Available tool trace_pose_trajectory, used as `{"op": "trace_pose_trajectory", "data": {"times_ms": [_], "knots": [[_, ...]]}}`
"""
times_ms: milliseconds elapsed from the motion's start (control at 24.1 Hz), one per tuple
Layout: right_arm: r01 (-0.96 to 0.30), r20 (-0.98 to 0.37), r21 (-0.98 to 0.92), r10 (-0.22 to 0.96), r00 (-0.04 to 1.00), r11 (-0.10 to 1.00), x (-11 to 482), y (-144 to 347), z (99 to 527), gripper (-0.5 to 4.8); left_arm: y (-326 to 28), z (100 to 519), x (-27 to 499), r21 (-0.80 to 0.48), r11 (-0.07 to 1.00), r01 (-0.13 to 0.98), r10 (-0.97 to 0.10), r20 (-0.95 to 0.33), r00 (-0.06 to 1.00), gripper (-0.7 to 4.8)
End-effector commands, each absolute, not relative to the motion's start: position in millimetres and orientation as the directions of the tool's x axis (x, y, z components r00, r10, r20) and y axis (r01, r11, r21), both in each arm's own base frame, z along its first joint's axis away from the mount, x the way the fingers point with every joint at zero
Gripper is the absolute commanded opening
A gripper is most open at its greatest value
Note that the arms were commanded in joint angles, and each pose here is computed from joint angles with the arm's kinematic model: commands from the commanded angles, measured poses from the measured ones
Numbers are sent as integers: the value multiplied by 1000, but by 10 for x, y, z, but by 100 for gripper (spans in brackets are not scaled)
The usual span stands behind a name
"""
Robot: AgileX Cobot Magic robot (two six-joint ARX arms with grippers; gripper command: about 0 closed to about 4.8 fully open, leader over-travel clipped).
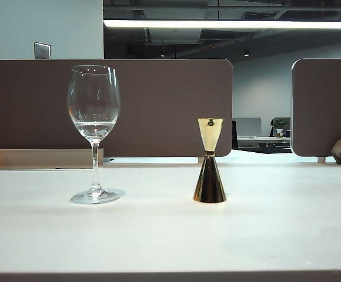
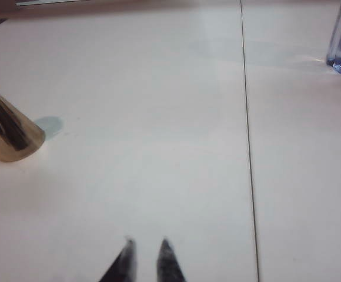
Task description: Pick up the jigger and pour the water inside into the glass.
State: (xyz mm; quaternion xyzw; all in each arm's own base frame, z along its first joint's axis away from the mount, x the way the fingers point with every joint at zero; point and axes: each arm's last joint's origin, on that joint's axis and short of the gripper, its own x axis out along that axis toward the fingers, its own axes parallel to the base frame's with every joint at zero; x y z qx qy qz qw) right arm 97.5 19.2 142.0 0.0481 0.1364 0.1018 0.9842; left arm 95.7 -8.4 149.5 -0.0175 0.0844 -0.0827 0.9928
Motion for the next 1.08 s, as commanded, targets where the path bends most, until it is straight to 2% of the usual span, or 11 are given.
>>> {"op": "trace_pose_trajectory", "data": {"times_ms": [42, 374, 540, 706, 872, 1080], "knots": [[-220, -205, 217, 265, 942, 951, 983, 208, 1469, 54, -82, 1493, 957, -45, 986, 158, -163, -167, 972, -5], [-241, -193, 241, 290, 937, 940, 984, 216, 1481, 54, -82, 1493, 957, -45, 986, 158, -163, -167, 972, -5], [-203, -192, 435, 310, 931, 878, 982, 222, 1483, 54, -82, 1493, 957, -45, 986, 158, -163, -167, 972, -5], [-240, -181, 500, 372, 911, 832, 977, 240, 1492, 53, -85, 1493, 957, -46, 985, 167, -172, -167, 971, -5], [-271, -164, 512, 402, 901, 815, 972, 249, 1529, 53, -99, 1497, 955, -53, 975, 215, -221, -161, 962, -5], [-302, -164, 518, 439, 883, 800, 967, 259, 1528, 53, -98, 1497, 955, -71, 975, 209, -218, -162, 962, -5]]}}
